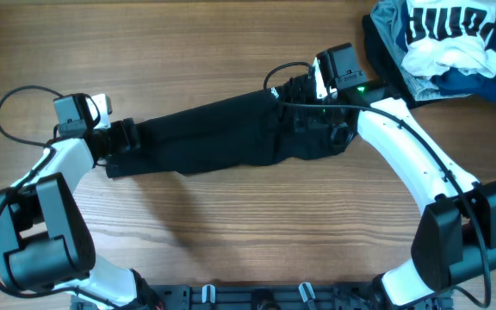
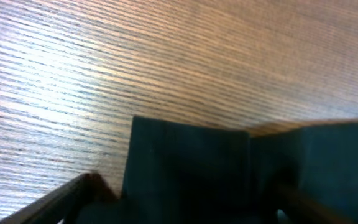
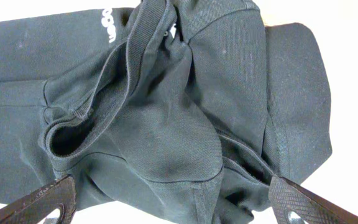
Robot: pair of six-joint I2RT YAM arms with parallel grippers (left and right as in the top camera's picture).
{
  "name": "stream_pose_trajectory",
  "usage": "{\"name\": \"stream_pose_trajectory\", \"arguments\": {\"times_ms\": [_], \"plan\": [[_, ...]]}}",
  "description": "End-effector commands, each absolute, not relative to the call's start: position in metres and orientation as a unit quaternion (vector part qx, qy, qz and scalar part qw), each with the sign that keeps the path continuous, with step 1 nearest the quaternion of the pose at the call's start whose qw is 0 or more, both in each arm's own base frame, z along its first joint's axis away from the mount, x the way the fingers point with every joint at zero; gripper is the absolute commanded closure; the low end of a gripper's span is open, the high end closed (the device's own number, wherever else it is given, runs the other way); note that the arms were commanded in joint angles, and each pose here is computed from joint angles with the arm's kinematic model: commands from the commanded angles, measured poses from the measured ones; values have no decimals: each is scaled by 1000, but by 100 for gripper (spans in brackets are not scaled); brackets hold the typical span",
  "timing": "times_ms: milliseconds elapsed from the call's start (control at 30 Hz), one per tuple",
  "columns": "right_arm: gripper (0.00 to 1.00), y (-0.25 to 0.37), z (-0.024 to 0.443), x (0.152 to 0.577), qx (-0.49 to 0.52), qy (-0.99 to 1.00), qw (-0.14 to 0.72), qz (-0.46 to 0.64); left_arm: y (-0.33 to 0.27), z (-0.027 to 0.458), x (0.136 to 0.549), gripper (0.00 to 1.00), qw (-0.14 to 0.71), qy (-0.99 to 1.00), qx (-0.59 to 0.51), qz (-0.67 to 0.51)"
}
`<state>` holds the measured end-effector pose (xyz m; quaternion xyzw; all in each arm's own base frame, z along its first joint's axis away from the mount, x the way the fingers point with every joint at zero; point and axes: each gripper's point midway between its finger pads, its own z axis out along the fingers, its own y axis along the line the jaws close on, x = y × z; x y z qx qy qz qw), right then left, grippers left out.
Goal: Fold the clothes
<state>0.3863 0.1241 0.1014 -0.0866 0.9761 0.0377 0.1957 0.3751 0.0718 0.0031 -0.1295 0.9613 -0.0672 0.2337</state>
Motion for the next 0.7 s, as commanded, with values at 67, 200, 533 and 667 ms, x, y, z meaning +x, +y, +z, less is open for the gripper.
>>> {"name": "stream_pose_trajectory", "arguments": {"times_ms": [67,200,533,667], "plan": [[0,127,118,392,-75,972,216,52,26,-39,316,40,92,966,-174,-167],[0,127,118,393,-75,972,218,53,24,-46,293,41,50,969,-182,-160],[2,136,120,395,-67,970,221,80,75,-7,307,96,58,962,-247,-99],[2,136,119,394,-67,970,218,79,118,34,305,96,38,960,-274,-32]]}}
